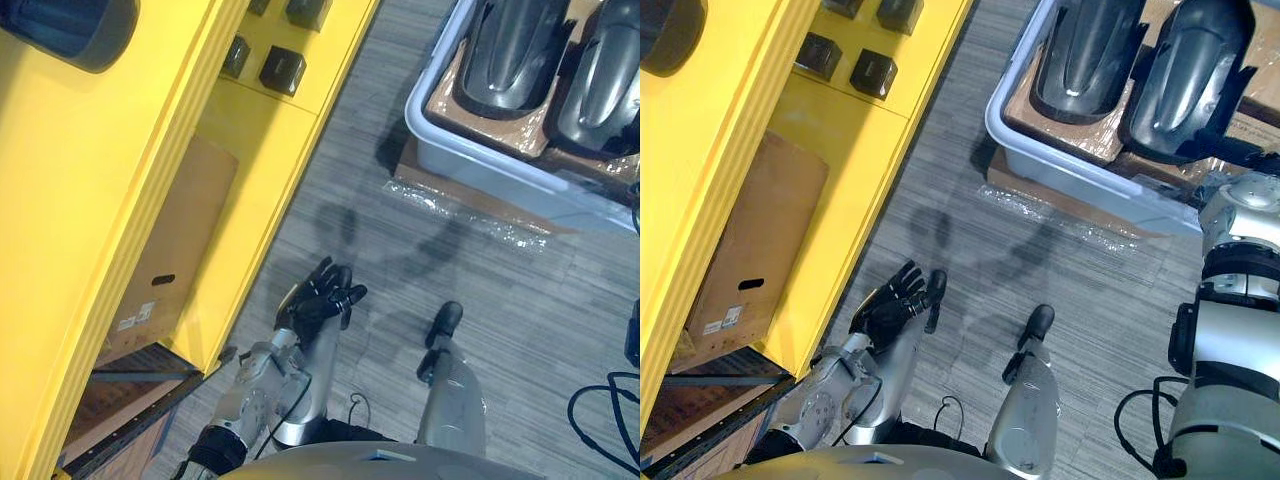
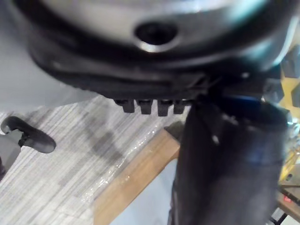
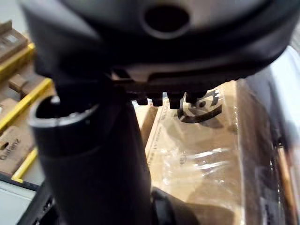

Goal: Walk over and take three plastic housings, then place them on the shelf

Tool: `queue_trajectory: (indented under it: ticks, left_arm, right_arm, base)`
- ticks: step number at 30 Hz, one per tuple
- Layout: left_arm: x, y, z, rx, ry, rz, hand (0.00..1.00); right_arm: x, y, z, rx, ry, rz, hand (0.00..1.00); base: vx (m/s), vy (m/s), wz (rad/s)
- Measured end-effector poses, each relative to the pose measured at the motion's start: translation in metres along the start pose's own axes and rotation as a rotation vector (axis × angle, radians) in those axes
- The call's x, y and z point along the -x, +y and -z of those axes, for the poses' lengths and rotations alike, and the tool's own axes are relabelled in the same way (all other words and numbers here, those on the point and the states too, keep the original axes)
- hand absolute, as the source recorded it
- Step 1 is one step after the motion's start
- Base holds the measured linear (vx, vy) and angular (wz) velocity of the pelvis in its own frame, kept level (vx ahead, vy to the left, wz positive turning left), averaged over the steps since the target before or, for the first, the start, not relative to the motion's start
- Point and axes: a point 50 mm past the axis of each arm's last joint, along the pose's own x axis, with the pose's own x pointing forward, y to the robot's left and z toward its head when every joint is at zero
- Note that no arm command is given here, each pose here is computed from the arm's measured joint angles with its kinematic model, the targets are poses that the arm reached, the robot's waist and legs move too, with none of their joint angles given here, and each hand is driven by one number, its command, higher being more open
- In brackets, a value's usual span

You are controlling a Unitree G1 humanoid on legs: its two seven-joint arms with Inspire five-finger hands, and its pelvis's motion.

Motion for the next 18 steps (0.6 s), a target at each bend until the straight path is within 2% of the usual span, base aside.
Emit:
queue_trajectory:
  ticks: [1,2,11,18]
  left_arm:
    - [-0.001,-0.001,0.000,0.010,-0.004,-0.001,1.00]
    - [-0.003,-0.003,-0.002,0.042,-0.018,-0.007,1.00]
    - [-0.010,-0.006,-0.012,0.051,-0.073,-0.021,1.00]
    - [-0.011,-0.006,-0.017,0.081,-0.134,-0.039,1.00]
  right_arm:
    - [-0.001,-0.002,-0.002,0.001,-0.001,-0.002,1.00]
    - [-0.003,-0.008,-0.005,0.007,0.001,-0.003,0.00]
    - [-0.009,-0.033,-0.027,0.054,-0.027,0.039,0.00]
    - [-0.006,-0.026,-0.028,0.045,-0.009,-0.005,0.00]
  base:
    - [-0.04,0.004,0.04]
    - [-0.05,0.000,0.06]
    - [-0.06,-0.010,0.08]
    - [-0.03,-0.039,0.02]
